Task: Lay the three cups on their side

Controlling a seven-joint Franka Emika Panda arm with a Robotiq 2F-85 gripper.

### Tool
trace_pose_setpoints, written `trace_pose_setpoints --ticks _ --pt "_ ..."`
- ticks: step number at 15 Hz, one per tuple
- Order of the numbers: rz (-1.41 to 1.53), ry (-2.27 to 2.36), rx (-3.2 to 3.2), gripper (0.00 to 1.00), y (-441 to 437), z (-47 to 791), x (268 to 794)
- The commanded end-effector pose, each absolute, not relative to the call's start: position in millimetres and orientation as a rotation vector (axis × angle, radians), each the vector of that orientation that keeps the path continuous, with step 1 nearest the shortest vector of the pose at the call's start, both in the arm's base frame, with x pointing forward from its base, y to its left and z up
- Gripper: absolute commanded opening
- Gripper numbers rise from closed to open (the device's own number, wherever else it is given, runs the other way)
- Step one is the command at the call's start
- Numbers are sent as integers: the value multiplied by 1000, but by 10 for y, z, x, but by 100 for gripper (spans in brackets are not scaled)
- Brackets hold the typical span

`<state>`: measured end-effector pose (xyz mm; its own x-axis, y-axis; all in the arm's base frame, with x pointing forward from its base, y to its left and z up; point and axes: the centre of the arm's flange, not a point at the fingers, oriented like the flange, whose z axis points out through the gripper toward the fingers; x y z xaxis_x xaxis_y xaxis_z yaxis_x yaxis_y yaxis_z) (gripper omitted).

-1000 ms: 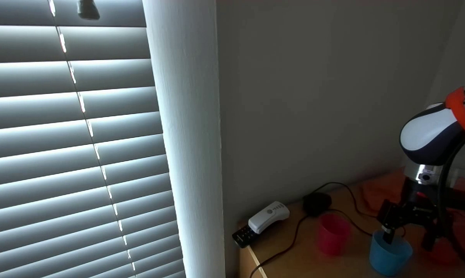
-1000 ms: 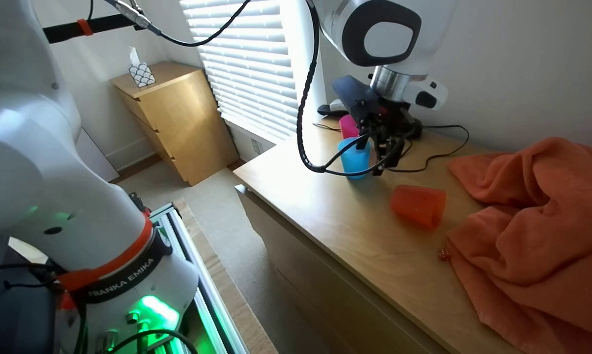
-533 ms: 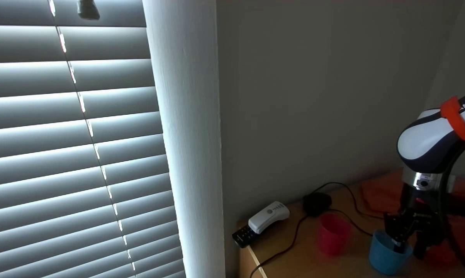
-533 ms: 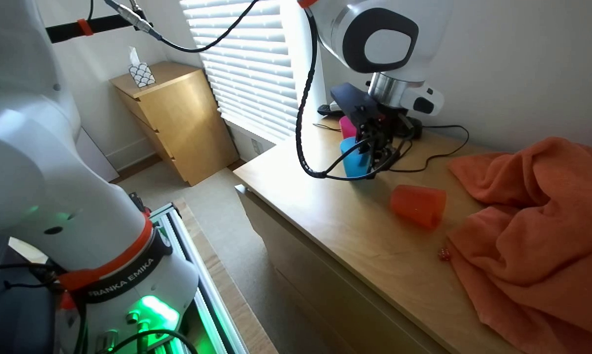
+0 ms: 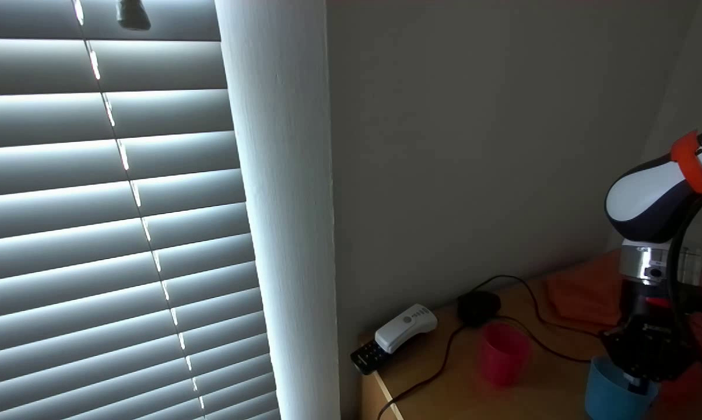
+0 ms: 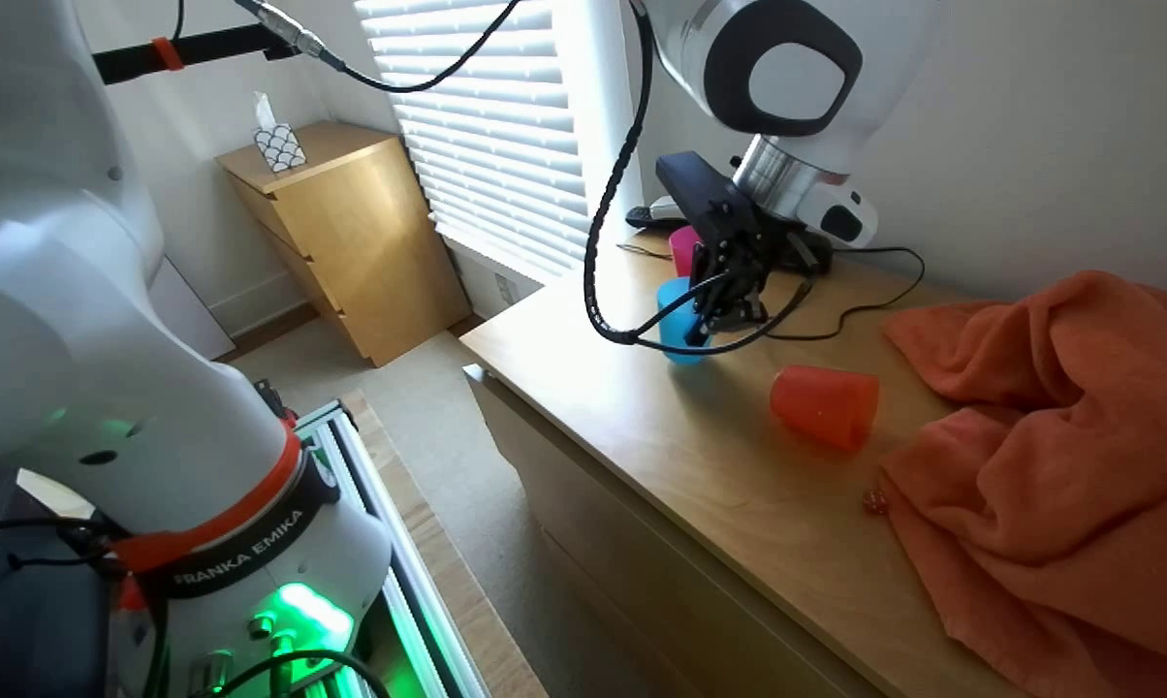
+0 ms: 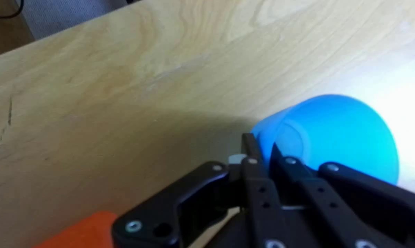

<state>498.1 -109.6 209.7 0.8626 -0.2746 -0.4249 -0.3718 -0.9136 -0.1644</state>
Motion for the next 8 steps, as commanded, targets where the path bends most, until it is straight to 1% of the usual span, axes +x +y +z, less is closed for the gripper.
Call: trace_pose_setpoints --ticks 1,8 --pt "748 432 -2642 2 -1255 2081 5003" --pt "1199 505 -2366 2 -1342 1709 5014"
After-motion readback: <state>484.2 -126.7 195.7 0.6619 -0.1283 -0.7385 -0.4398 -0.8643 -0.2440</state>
